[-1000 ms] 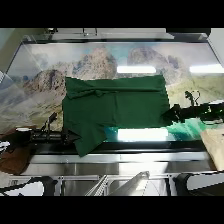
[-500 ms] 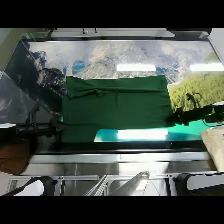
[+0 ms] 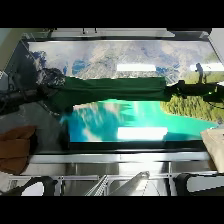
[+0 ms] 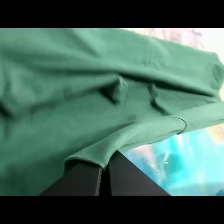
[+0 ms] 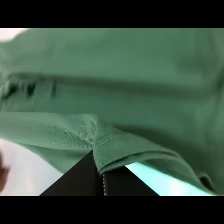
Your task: Fold the shirts.
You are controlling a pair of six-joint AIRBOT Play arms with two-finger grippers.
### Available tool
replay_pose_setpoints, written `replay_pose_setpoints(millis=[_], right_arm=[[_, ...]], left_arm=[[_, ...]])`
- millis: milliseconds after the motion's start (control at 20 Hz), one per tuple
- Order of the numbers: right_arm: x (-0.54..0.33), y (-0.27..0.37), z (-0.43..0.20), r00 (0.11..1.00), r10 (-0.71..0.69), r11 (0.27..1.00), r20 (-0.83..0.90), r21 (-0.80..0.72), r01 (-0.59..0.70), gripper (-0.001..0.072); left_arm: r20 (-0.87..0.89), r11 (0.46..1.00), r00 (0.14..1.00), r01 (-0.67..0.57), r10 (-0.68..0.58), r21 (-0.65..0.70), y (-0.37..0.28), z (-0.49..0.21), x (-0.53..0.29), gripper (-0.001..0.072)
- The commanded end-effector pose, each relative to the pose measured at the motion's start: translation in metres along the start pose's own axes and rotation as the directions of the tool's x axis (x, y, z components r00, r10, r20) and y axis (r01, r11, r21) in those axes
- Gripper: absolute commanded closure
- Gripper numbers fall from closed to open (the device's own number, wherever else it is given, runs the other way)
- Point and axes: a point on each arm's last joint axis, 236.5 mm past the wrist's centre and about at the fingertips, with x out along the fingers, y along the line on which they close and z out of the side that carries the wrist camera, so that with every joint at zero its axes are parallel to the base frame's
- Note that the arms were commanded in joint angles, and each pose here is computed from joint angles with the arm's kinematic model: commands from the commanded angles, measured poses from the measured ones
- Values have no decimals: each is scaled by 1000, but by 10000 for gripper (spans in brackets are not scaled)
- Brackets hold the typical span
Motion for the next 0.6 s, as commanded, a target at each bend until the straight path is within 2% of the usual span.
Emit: replay_pose_setpoints(millis=[0,350,550], right_arm=[[23,-6,36,992,-70,997,108,-36,74,679],[52,-57,43,987,-123,992,104,22,121,679],[57,-68,36,987,-141,990,77,18,140,679]], left_arm=[[-25,998,1000,-6,8,62,9,31,43,691],[-161,994,985,-40,56,105,56,36,111,690],[-184,985,982,-12,44,171,52,45,142,691]])
